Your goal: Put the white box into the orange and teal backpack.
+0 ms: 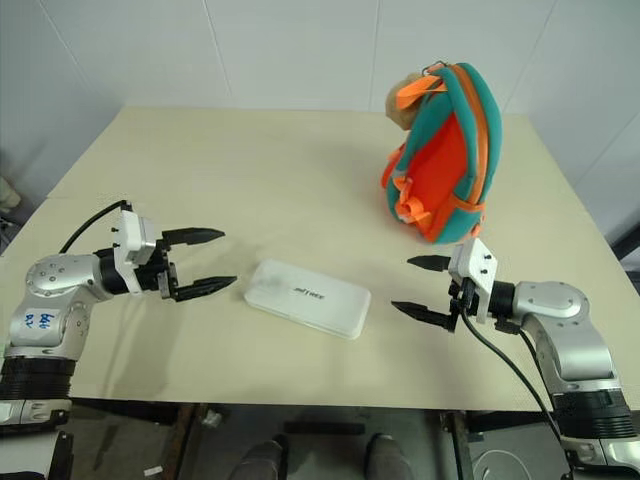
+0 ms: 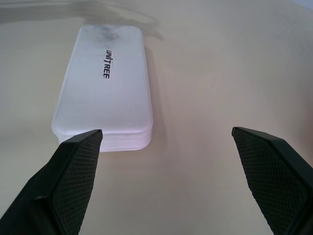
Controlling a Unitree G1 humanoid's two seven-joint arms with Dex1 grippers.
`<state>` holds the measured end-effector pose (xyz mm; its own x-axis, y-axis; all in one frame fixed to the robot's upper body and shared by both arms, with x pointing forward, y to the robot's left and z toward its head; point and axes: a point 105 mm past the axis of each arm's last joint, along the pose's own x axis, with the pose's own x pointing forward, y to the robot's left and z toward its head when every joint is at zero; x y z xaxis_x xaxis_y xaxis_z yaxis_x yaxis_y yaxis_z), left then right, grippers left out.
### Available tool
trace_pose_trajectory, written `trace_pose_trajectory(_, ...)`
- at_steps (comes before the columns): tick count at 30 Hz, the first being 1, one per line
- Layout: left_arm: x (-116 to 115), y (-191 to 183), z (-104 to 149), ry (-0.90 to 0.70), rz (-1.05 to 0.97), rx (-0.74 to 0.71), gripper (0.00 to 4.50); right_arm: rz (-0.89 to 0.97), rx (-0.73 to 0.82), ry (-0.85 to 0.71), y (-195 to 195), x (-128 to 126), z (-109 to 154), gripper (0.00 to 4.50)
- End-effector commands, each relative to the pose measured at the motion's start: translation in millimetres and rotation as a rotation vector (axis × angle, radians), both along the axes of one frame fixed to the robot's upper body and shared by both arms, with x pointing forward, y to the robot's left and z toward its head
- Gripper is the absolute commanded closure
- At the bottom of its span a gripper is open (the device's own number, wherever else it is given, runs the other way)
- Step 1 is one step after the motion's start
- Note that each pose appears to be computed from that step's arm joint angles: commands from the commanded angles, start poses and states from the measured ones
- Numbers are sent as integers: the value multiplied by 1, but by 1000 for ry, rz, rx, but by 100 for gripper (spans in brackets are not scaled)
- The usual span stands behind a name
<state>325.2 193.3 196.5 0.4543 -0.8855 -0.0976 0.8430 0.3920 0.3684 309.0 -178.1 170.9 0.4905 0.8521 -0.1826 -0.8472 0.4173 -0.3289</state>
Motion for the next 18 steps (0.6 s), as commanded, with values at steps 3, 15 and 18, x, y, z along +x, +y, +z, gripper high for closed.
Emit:
trace_pose_trajectory(3,3,-2,16,-70,3,-24,0,-10,16,-67,5,6,22,3)
trace_pose_trajectory(15,10,41,-2,-49,168,63,226,-3,27,11,16,12,-17,239)
trace_pose_trajectory(18,13,42,-10,-48,178,82,321,-18,33,41,14,11,-28,341)
